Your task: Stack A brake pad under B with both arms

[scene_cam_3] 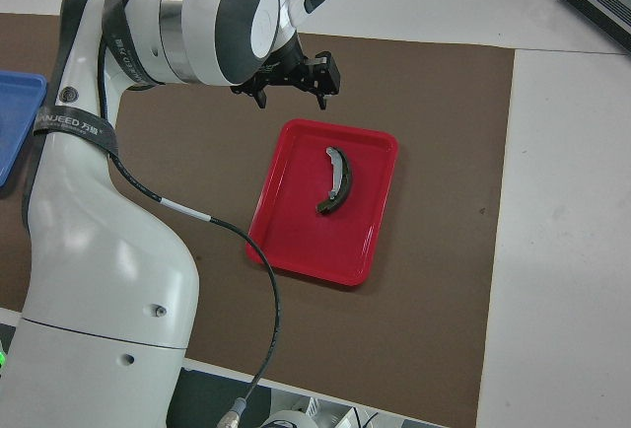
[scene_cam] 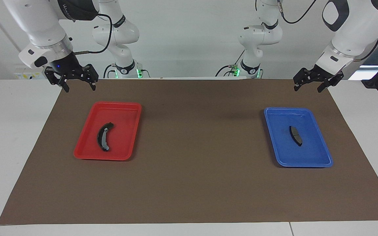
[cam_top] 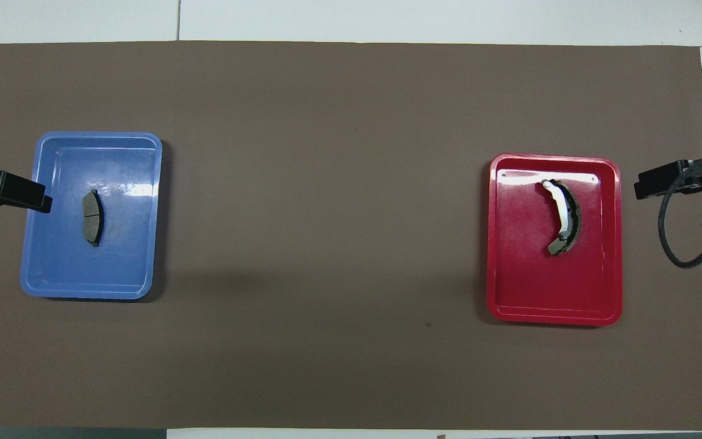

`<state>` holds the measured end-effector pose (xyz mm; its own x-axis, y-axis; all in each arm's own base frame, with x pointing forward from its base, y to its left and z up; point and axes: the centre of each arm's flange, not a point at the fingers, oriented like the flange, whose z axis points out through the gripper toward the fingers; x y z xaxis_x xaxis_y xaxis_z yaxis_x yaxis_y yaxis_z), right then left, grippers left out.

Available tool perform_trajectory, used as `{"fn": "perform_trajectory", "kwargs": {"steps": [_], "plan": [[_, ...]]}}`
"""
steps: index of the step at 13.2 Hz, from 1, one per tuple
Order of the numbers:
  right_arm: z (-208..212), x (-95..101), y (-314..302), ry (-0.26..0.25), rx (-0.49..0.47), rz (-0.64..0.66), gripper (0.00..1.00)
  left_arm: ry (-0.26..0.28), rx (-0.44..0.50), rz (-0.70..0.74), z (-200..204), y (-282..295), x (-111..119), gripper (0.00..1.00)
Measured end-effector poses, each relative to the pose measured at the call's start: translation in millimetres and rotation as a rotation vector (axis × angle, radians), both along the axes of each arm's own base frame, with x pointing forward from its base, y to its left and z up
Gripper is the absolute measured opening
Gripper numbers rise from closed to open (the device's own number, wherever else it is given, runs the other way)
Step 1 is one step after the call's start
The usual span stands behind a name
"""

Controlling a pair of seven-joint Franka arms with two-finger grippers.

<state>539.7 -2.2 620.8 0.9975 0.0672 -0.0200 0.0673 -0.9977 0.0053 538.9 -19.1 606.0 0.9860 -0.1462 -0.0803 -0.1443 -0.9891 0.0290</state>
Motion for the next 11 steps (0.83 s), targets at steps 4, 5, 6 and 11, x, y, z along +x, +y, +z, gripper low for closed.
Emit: {"fn": "perform_trajectory", "kwargs": {"steps": [4, 5, 6, 11], "plan": [[0.0, 0.0, 0.0, 0.0, 0.0, 0.0, 1.0, 0.023, 0.001, 0.0, -1.6, 0.0, -2.8, 1.0], [0.0, 0.0, 0.1, 0.0, 0.0, 0.0, 1.0, 0.024, 0.001, -0.001, -1.2, -0.2, -3.3, 1.0], [0.0, 0.0, 0.1, 0.0, 0.0, 0.0, 1.0, 0.023, 0.001, -0.002, -0.6, -0.7, -3.7, 1.0], [0.0, 0.0, 0.5, 0.0, 0.001, 0.001, 1.0, 0.014, 0.0, 0.0, 0.7, 0.4, -3.2, 1.0]]}}
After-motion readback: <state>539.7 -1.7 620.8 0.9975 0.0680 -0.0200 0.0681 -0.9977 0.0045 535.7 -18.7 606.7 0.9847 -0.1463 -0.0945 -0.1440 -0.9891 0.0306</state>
